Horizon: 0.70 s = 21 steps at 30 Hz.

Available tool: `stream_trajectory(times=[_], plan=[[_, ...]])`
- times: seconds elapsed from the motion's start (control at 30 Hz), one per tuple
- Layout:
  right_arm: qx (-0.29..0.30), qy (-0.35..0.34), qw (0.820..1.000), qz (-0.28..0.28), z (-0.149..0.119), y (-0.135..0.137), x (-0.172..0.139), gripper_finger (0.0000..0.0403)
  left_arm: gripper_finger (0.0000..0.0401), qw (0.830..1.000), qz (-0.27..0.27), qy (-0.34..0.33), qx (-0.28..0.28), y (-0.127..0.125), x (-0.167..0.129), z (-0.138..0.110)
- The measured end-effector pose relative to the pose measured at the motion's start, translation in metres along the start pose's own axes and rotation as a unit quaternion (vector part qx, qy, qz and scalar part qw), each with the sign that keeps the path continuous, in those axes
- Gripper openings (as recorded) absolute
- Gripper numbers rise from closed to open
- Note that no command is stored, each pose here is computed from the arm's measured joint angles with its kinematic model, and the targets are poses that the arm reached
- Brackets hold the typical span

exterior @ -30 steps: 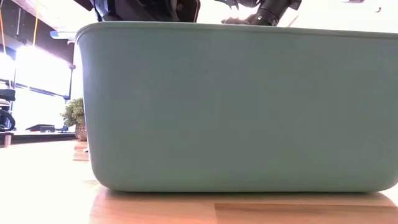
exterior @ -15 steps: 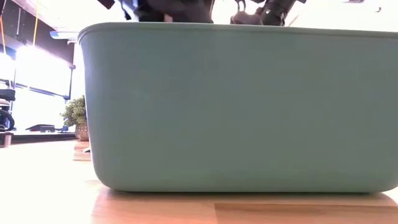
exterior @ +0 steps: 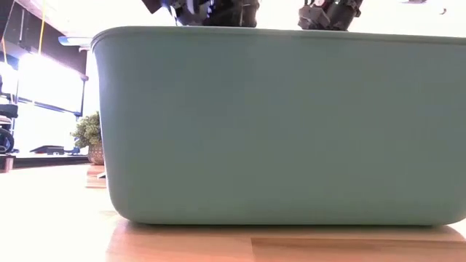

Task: Sort & place blocks by color
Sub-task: Put the blue block into the blue bin

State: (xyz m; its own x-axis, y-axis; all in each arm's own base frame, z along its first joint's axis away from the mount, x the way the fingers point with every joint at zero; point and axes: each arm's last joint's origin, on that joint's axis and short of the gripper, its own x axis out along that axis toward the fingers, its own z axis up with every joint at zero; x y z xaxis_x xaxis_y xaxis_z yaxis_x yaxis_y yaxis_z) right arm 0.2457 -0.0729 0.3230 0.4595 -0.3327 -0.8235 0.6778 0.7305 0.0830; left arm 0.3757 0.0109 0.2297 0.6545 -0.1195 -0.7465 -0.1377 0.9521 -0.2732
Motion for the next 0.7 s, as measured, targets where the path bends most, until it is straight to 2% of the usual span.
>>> stream_trajectory(times=[0.3,0.5,0.7], plan=[[0.050,0.062,0.995,-0.054,-0.005,-0.026,0.001,0.0197,0.0197,0.998,0.045,-0.023,0.028,0.040,-0.058,0.012],[0.097,0.103,0.986,-0.087,-0.009,-0.042,0.002,0.0197,0.0197,0.995,0.072,-0.054,0.043,0.056,-0.101,0.015],[0.117,0.141,0.977,-0.110,-0.010,-0.054,0.009,0.0197,0.0197,0.991,0.097,-0.082,0.050,0.067,-0.138,0.014]])
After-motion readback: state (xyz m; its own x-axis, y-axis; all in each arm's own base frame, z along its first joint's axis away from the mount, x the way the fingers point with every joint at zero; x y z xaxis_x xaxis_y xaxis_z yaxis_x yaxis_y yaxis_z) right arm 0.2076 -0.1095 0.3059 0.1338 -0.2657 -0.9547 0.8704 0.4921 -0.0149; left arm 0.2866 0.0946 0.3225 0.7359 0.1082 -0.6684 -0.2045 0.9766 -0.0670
